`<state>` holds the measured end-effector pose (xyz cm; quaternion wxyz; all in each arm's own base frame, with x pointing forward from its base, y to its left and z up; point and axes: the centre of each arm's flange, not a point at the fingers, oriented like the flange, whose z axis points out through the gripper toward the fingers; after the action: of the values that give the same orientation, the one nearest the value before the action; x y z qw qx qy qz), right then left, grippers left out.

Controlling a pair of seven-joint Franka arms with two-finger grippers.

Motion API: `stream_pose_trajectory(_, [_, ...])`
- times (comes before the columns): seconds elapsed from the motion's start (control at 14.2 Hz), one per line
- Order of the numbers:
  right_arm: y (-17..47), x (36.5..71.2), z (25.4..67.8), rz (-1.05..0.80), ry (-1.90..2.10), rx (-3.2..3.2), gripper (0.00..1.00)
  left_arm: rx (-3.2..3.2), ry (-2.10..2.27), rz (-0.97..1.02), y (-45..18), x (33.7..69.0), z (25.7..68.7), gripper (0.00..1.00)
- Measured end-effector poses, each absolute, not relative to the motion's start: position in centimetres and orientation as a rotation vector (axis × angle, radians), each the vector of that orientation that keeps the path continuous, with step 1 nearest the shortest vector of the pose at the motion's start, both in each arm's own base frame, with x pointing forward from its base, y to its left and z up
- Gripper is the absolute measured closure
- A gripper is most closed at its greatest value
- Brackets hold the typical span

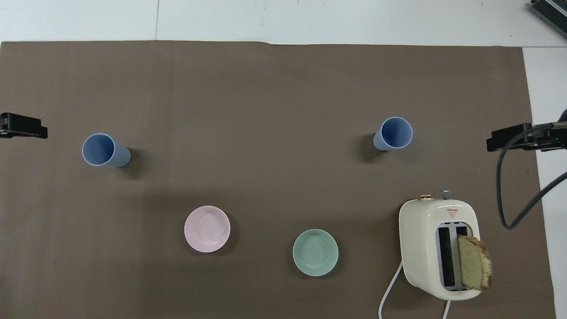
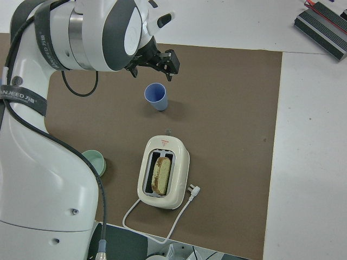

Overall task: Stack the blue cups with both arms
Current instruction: 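Reach the left gripper to the nearby blue cup and grasp it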

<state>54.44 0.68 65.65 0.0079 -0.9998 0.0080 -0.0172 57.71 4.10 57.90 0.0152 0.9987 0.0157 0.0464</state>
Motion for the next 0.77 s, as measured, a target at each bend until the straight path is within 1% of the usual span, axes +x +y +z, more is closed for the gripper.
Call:
stream_pose_trajectory(0.14, [0.7, 54.4, 65.7, -0.054, 0.025, -3.125, 0.00, 3.107, 0.093, 0.128, 5.8, 58.4, 55.1, 0.00])
stream_pose_trajectory(0.42, [0.7, 54.4, 65.7, -0.054, 0.025, -3.125, 0.00, 3.104, 0.156, 0.078, 7.6, 58.5, 49.0, 0.00])
stream_pose_trajectory(0.56, [0.7, 54.4, 65.7, -0.054, 0.025, -3.125, 0.00, 3.098, 0.212, 0.041, 7.4, 58.3, 46.4, 0.00])
stream_pose_trajectory(0.77, [0.7, 54.4, 65.7, -0.054, 0.025, -3.125, 0.00, 3.089, 0.293, 0.054, 5.7, 58.4, 41.6, 0.00])
